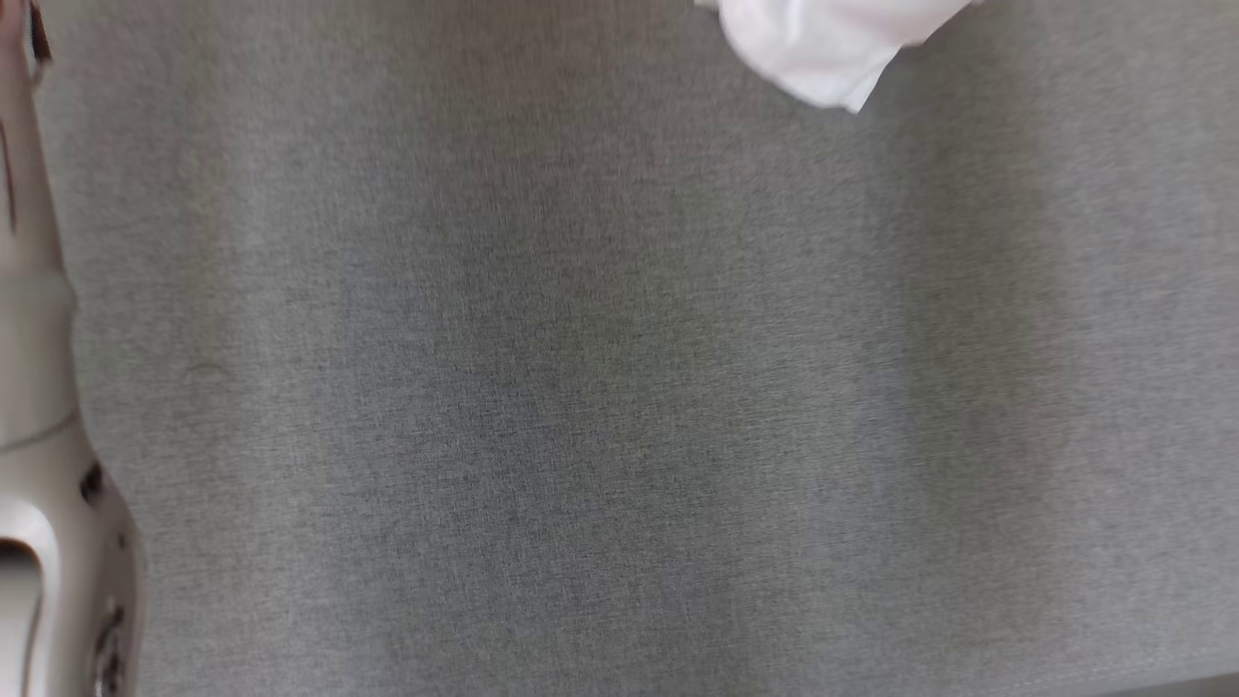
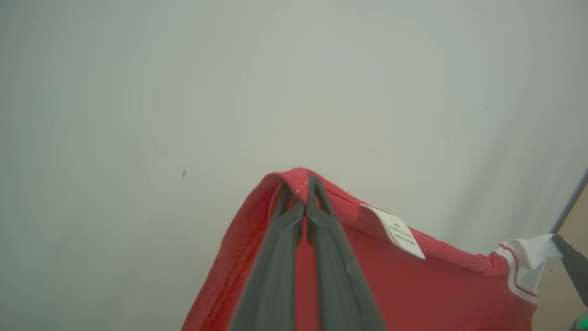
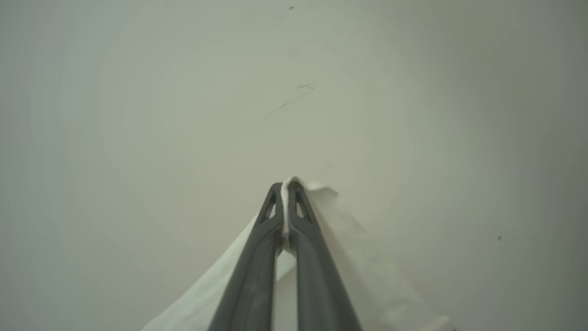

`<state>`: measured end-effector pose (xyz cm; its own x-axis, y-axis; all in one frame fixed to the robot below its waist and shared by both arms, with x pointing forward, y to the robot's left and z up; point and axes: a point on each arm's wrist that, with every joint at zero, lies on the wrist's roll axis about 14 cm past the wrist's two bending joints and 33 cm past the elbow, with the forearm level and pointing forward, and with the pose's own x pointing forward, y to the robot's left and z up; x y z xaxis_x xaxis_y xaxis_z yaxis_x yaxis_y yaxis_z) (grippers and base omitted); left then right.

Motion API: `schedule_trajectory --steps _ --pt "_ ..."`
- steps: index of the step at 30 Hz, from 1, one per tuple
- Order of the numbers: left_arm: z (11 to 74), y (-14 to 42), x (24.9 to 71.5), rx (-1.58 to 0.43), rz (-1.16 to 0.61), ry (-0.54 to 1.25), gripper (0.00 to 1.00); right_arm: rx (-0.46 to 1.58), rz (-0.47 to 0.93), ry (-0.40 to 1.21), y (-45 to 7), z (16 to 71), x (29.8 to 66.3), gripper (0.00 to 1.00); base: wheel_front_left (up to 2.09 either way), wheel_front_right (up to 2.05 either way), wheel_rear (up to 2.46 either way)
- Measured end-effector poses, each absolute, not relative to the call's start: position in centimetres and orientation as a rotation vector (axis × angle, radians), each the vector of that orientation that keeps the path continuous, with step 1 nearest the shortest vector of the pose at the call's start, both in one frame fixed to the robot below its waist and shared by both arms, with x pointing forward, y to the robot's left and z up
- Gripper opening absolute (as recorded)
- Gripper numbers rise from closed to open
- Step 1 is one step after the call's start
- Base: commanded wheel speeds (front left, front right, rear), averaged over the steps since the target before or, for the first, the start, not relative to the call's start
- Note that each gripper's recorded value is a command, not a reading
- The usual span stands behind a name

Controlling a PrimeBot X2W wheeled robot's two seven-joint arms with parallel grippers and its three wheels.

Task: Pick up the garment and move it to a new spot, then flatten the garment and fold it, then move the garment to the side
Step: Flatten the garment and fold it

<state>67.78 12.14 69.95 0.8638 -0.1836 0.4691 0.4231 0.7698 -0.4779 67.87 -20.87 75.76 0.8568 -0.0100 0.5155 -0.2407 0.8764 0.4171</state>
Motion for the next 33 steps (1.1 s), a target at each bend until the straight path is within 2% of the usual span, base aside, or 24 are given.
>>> schedule_trajectory --steps 7,13,18,21,26,33 --pt "70.4 13.3 70.2 -0.583 -0.279 -0.514 0.0 0.503 0.115 -0.685 -21.4 78.1 69.2 0.0 0.0 0.0 0.0" --pt "71.5 15.7 70.9 -0.597 -0.238 -0.607 0.0 0.488 0.177 -0.837 -20.4 82.4 68.1 0.0 0.0 0.0 0.0" --pt "69.9 16.3 71.6 -0.618 -0.215 -0.608 0.0 0.41 0.194 -0.879 -20.2 83.1 67.7 0.0 0.0 0.0 0.0" --pt "68.3 16.4 72.0 -0.621 -0.208 -0.578 0.0 0.378 0.197 -0.842 -19.7 81.6 68.5 0.0 0.0 0.0 0.0" --pt "60.7 15.6 72.9 -0.593 -0.187 -0.411 0.0 0.313 0.21 -0.651 -18.5 73.6 71.1 0.0 0.0 0.0 0.0" --pt "57.6 14.8 71.1 -0.577 -0.206 -0.317 0.0 0.329 0.252 -0.445 -18.0 66.6 70.2 0.0 0.0 0.0 0.0"
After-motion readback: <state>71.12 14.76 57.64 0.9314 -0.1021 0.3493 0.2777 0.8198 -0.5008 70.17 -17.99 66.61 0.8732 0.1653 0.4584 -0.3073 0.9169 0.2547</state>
